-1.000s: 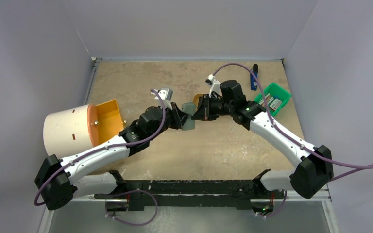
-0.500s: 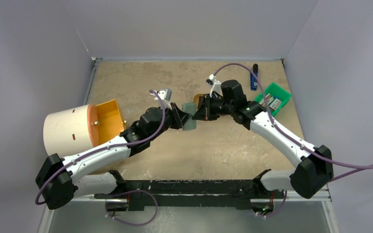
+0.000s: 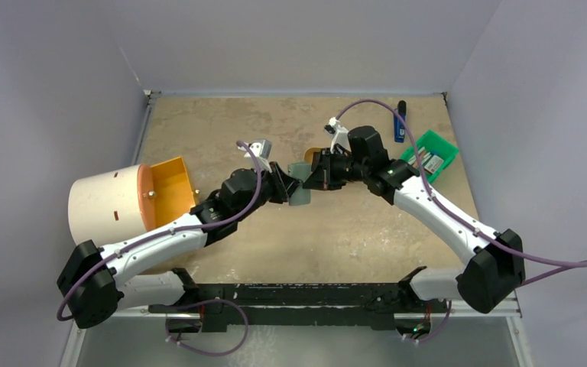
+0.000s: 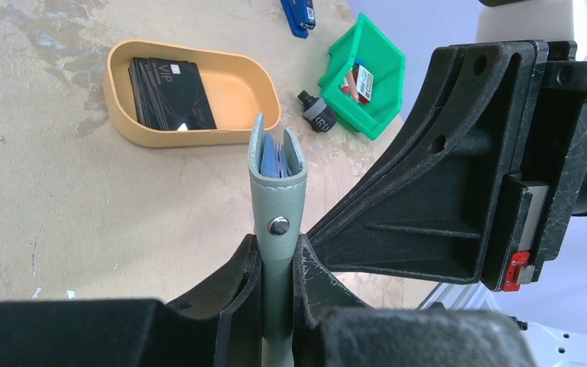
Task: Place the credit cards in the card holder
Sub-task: Close the card holder at the center of the board, then place the card holder at the center of the board.
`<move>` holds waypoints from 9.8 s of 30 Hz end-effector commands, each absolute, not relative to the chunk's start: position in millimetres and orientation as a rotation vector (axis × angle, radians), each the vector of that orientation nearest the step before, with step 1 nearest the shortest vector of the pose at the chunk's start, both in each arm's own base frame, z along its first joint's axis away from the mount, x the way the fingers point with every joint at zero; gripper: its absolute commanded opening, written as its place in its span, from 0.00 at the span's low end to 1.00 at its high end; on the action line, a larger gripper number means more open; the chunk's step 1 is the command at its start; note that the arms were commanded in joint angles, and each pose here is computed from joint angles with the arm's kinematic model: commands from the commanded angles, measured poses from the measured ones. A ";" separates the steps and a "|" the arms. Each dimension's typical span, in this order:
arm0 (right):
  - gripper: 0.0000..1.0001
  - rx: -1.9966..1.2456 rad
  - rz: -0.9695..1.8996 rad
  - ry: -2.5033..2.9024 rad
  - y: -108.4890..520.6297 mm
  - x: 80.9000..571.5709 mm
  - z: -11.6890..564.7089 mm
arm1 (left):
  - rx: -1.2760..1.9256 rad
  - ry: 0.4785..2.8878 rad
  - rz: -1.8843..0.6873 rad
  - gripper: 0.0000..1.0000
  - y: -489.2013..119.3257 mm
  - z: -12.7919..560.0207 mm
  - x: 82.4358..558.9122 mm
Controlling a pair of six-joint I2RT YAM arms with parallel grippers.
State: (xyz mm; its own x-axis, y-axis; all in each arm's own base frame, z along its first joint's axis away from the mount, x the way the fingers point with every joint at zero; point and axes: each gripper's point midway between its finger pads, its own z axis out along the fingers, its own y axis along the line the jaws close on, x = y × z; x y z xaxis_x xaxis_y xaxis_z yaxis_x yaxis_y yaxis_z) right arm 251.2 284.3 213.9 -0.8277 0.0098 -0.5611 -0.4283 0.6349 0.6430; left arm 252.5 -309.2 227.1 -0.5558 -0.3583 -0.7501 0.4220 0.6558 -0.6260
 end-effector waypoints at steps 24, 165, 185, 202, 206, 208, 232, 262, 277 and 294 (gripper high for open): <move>0.74 -0.545 1.033 1.956 246.1 204.2 318.9 | -0.088 1.688 -0.878 0.00 -256.2 309.9 246.6; 0.62 -0.799 1.561 1.123 277.7 132.1 451.2 | 0.035 1.081 -1.830 0.00 -277.6 489.4 143.4; 0.00 -0.585 1.738 1.238 280.7 139.0 435.8 | 0.123 1.251 -1.673 0.31 -287.9 444.6 150.5; 0.00 -0.418 1.812 1.369 287.5 157.6 413.2 | 0.177 1.327 -1.529 0.32 -280.1 401.2 153.4; 0.00 -0.409 1.814 1.393 289.4 160.2 411.4 | 0.131 1.334 -1.490 0.26 -275.7 397.1 161.6; 0.00 -0.403 1.808 1.419 290.9 162.5 408.1 | 0.118 1.330 -1.483 0.25 -274.6 396.9 163.7; 0.77 -0.054 0.552 1.956 155.0 232.4 275.9 | -0.138 1.912 -0.685 0.00 -234.0 248.5 242.6; 0.70 -0.046 0.626 2.025 176.7 238.5 216.6 | 0.224 2.282 -0.783 0.00 -354.6 107.4 251.4; 0.70 -0.051 0.698 2.043 191.0 239.3 218.3 | 0.024 2.496 -0.816 0.00 -325.2 35.8 260.5; 0.70 -0.052 0.706 2.065 192.0 236.2 209.4 | -0.134 2.488 -0.314 0.36 -240.1 38.2 270.6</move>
State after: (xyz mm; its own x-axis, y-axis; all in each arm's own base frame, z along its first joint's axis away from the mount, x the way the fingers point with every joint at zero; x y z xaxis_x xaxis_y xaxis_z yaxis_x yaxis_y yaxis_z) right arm 233.6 188.5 200.3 -0.5949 0.2060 -0.7769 -0.2861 0.8490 0.4442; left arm 269.0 -288.2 34.0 -0.8355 -0.1873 -0.5166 0.0578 0.9049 -0.4216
